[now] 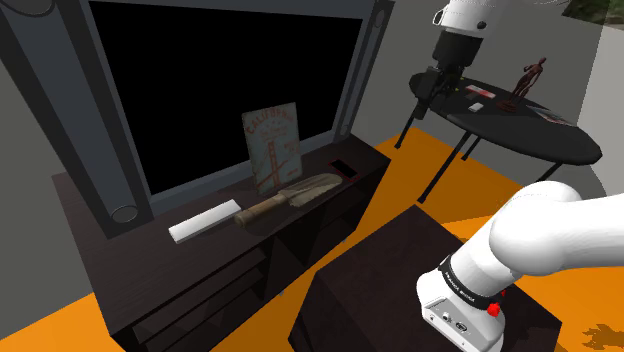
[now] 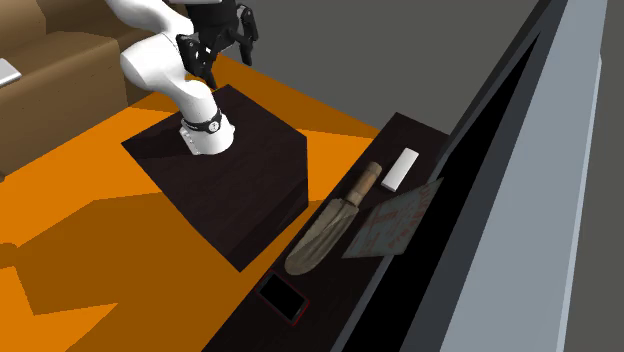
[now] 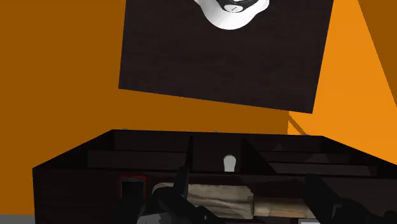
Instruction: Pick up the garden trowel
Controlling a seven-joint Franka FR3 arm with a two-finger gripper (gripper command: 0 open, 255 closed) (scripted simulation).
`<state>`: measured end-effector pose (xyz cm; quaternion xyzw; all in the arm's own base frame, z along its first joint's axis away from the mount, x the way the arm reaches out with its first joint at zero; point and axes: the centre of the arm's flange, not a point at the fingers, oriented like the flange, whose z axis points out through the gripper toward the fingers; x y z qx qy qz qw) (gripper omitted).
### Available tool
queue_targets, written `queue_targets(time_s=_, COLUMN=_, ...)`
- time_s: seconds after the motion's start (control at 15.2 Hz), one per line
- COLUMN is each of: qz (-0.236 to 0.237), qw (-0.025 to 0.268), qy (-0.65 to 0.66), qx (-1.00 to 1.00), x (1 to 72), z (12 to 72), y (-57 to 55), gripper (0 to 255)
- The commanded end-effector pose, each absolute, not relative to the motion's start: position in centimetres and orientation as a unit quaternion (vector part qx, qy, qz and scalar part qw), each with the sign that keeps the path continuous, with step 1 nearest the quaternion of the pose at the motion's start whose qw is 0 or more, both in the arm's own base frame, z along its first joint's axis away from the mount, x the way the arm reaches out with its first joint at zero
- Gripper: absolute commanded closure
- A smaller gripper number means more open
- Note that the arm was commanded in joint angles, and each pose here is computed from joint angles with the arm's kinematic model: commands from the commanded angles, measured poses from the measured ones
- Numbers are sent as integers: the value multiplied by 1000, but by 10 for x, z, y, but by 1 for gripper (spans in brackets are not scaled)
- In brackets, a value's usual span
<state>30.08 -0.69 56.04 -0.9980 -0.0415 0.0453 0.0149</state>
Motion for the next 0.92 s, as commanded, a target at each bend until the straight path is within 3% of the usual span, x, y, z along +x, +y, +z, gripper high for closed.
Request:
queue_targets(time_s=0.0, qz=45, qw=15, qy=-42, qx=-998, x=301, z=560, y=-7, gripper=0)
queue_targets(time_s=0.86, qz=-3, qw=1, qy=-285, qx=-959, x=382, z=421, y=12, gripper=0)
